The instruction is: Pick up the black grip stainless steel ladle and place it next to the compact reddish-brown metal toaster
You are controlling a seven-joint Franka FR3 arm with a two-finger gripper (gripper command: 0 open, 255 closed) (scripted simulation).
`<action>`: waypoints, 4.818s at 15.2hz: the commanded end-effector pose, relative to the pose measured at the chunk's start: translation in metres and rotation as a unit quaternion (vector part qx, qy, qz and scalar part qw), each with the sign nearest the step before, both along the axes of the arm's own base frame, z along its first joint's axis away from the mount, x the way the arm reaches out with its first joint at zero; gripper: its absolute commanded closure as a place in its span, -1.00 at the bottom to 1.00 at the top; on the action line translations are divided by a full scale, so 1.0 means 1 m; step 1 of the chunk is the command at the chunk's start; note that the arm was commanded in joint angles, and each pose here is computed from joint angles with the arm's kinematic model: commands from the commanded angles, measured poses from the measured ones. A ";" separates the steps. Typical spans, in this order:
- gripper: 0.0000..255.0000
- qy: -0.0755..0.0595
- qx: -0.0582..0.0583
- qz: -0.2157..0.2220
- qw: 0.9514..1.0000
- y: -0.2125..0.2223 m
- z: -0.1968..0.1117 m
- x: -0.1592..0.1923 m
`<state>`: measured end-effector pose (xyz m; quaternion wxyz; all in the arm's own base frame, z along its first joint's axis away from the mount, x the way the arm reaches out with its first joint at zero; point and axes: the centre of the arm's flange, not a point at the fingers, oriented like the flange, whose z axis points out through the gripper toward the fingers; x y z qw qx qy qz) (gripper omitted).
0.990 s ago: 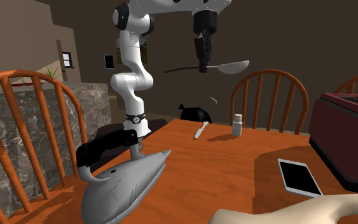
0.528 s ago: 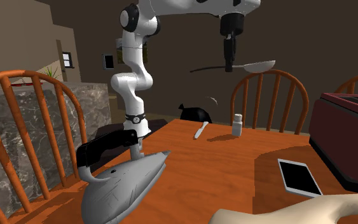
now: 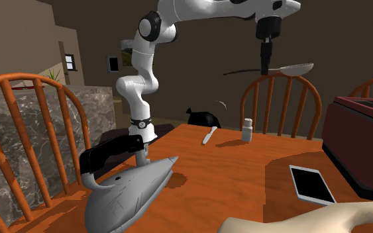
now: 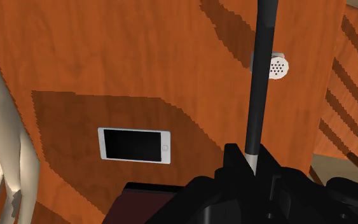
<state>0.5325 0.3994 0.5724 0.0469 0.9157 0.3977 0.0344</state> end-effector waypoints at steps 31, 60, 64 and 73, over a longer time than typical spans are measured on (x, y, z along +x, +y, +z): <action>1.00 0.000 0.000 -0.001 1.000 0.034 -0.157 0.003; -1.00 0.000 0.000 -0.001 1.000 0.034 -0.265 0.003; -1.00 0.000 0.000 -0.001 1.000 0.034 -0.265 0.003; -1.00 0.000 0.000 -0.001 1.000 0.037 -0.216 -0.002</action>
